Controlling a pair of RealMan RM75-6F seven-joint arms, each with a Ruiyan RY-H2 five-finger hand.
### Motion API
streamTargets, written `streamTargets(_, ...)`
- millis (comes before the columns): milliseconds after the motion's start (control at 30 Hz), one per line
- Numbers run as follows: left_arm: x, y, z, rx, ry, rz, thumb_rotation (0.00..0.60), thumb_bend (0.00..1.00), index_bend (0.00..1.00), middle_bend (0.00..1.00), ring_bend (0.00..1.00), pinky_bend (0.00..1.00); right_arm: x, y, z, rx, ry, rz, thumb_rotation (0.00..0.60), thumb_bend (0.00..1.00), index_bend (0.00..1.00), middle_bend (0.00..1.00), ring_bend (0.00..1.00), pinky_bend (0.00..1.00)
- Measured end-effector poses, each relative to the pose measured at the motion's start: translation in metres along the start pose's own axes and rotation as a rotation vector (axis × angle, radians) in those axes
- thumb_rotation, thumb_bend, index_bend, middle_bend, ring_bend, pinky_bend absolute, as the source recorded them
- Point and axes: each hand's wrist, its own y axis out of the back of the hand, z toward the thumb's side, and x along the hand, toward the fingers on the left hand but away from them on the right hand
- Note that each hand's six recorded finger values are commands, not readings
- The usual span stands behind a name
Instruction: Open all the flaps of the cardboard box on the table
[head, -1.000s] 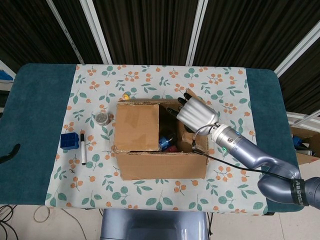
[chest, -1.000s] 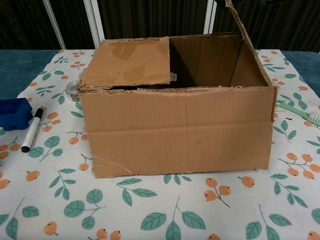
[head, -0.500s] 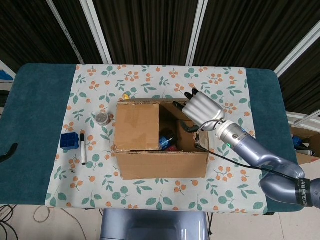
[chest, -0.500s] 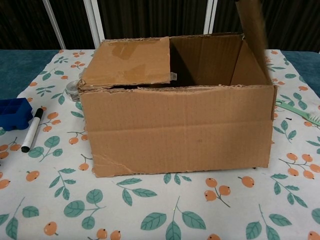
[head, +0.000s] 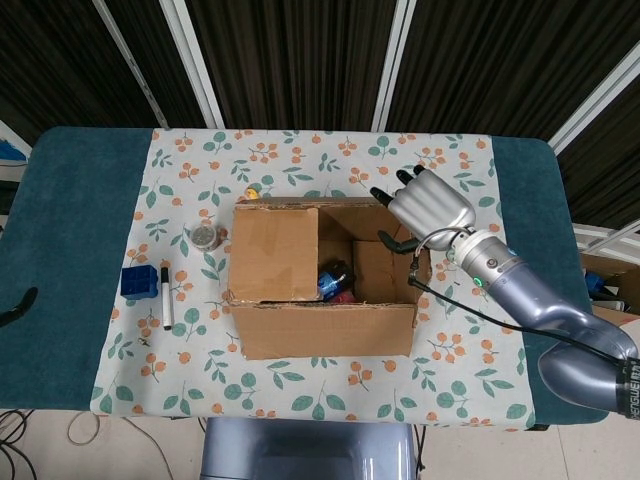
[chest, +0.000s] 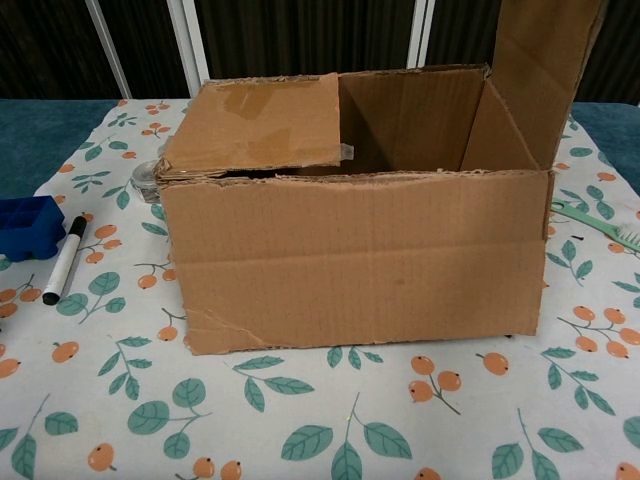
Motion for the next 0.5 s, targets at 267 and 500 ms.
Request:
streamTargets(267,0.000,0.002,-0.001,-0.003,0.003,0.003,0.600,0.22,0.09,0.00,0.00,0.00,0.008,-0.017,-0.019,0.034,-0.048,0.046,0.026,0.53,0.17,0.53,0.23,0.23)
streamTargets(500,0.000,0.002,-0.001,-0.002,0.004,0.002,0.600,0.22,0.09,0.00,0.00,0.00,0.014,-0.036,-0.035,0.122,-0.074,0.098,0.029,0.52,0.17,0.53,0.22,0.23)
